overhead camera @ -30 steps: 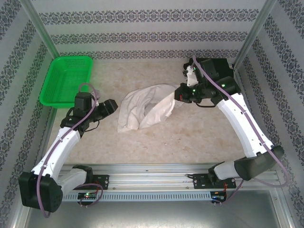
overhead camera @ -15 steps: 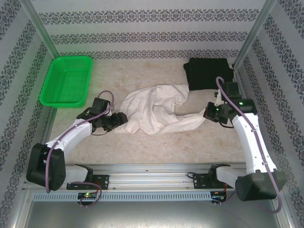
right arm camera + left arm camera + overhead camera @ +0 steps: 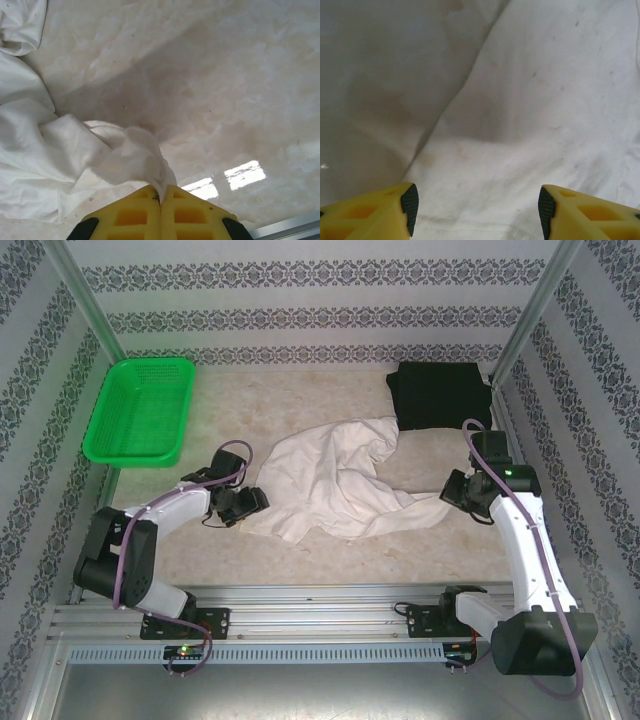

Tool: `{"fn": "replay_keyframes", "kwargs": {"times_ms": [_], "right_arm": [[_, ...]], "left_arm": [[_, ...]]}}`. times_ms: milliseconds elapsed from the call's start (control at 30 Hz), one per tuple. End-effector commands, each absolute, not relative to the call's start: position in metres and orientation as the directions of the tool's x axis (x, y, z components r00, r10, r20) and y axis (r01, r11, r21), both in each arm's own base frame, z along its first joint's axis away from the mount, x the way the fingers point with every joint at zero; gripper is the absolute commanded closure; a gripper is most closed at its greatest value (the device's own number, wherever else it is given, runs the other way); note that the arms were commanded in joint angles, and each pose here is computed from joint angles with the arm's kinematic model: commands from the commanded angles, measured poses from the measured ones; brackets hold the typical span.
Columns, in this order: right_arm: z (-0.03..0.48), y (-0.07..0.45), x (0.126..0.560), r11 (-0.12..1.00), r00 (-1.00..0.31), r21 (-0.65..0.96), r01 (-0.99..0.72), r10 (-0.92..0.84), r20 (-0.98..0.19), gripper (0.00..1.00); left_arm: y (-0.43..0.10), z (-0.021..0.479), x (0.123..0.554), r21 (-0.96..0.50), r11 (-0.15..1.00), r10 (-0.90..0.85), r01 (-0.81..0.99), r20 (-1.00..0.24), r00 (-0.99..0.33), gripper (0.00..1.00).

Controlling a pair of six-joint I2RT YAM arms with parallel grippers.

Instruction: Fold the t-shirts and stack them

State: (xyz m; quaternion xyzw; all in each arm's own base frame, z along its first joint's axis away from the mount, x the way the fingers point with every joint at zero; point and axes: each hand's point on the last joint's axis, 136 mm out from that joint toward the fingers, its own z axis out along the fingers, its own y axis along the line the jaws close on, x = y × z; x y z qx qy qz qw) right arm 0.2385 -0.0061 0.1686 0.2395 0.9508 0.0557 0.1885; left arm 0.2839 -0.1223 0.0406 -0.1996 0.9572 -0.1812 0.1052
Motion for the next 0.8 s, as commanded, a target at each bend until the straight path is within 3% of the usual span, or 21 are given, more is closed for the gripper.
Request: {"fn": "replay_keyframes", "kwargs": {"times_ms": [0, 267, 567, 667, 767], "right_arm": [[0.172, -0.011, 0.246, 0.87, -0.794, 0.198, 0.452, 0.494, -0.354, 1.0], [0.164, -0.012, 0.243, 0.873, -0.801, 0.197, 0.446, 0.488, -0.347, 1.0], [0.146, -0.015, 0.239, 0.867, -0.809, 0.188, 0.461, 0.498, -0.311, 1.0], [0.135, -0.019, 0.232, 0.858, -0.809, 0.172, 0.485, 0.514, -0.286, 1.0], [0.118, -0.024, 0.225, 0.84, -0.797, 0.167, 0.517, 0.543, -0.264, 1.0]], "left_arm": [[-0.106, 0.061, 0.271, -0.313, 0.88, -0.422, -0.358, -0.167, -0.891, 0.33], [-0.103, 0.041, 0.255, -0.235, 0.897, -0.401, -0.375, -0.074, -0.913, 0.34], [-0.106, 0.018, 0.249, -0.19, 0.91, -0.38, -0.37, -0.017, -0.925, 0.43], [-0.11, 0.012, 0.249, -0.204, 0.905, -0.381, -0.372, -0.001, -0.925, 0.53], [-0.118, 0.005, 0.249, -0.244, 0.893, -0.386, -0.379, 0.021, -0.922, 0.78]]}}
